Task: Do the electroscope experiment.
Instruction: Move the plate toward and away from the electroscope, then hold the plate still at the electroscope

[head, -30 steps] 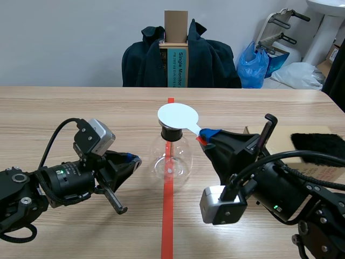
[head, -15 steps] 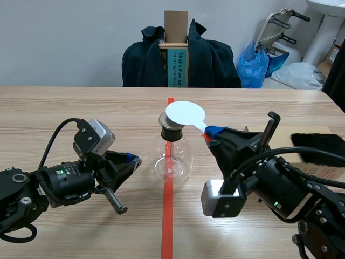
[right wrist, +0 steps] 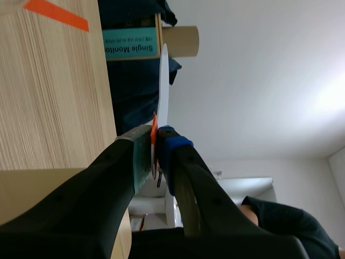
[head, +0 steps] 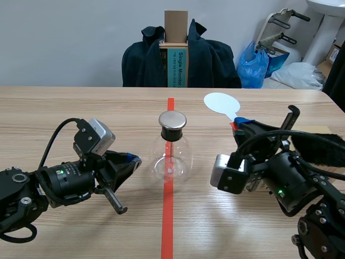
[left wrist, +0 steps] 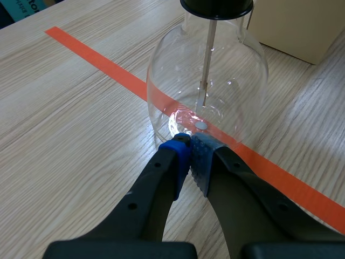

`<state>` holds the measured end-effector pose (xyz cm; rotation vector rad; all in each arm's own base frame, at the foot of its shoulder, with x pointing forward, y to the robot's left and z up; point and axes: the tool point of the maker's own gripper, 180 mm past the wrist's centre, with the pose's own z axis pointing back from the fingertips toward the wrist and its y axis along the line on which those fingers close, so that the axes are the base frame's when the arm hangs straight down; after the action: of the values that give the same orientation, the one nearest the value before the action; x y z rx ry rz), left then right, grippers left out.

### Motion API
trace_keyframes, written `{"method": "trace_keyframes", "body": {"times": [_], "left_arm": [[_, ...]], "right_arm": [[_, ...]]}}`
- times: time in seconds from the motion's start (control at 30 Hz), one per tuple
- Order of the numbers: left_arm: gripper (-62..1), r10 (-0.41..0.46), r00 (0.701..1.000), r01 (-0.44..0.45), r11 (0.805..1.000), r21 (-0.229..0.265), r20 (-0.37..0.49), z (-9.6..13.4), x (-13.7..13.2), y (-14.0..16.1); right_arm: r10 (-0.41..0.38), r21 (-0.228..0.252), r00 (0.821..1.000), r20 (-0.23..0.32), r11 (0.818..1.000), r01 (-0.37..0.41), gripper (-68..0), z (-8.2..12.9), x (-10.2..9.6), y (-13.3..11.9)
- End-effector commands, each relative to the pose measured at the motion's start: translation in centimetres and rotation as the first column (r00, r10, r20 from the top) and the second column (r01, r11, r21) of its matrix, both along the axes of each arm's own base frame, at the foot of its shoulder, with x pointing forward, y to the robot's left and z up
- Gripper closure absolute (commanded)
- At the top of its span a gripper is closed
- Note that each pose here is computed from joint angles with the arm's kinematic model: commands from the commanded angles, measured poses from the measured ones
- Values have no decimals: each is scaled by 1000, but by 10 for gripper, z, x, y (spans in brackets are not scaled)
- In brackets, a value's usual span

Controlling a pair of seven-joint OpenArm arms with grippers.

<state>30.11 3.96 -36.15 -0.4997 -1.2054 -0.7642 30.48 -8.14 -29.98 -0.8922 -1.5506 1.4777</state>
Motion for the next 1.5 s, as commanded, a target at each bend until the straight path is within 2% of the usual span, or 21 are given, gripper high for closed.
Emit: {"method": "trace_keyframes", "body": {"times": [0.0, 0.13, 0.33, 0.57, 0.83, 1.07, 1.47], "left_arm": [[-27, -2, 999, 3, 999, -36, 39, 15, 5, -6], [-27, -2, 999, 3, 999, -36, 39, 15, 5, -6], [-28, -2, 999, 3, 999, -36, 39, 15, 5, -6], [-27, -2, 999, 3, 999, -36, 39, 15, 5, -6], [-27, -2, 999, 3, 999, -36, 39, 15, 5, -6], [-28, -2, 999, 3, 999, -36, 39, 15, 5, -6], [-27, -2, 999, 3, 999, -36, 39, 15, 5, -6]], "right_arm": [[0, -2, 999, 41, 1000, 0, -8, 13, 6, -1], [14, -2, 999, 42, 1000, -14, -8, 13, 5, 1], [124, -3, 991, 51, 992, -124, -8, 14, -4, 18], [258, -6, 964, 60, 966, -258, -8, 16, -19, 38], [355, -9, 933, 66, 935, -355, -8, 16, -32, 51], [396, -11, 916, 69, 918, -397, -8, 17, -38, 57], [403, -11, 913, 69, 915, -403, -8, 17, -39, 58]]}}
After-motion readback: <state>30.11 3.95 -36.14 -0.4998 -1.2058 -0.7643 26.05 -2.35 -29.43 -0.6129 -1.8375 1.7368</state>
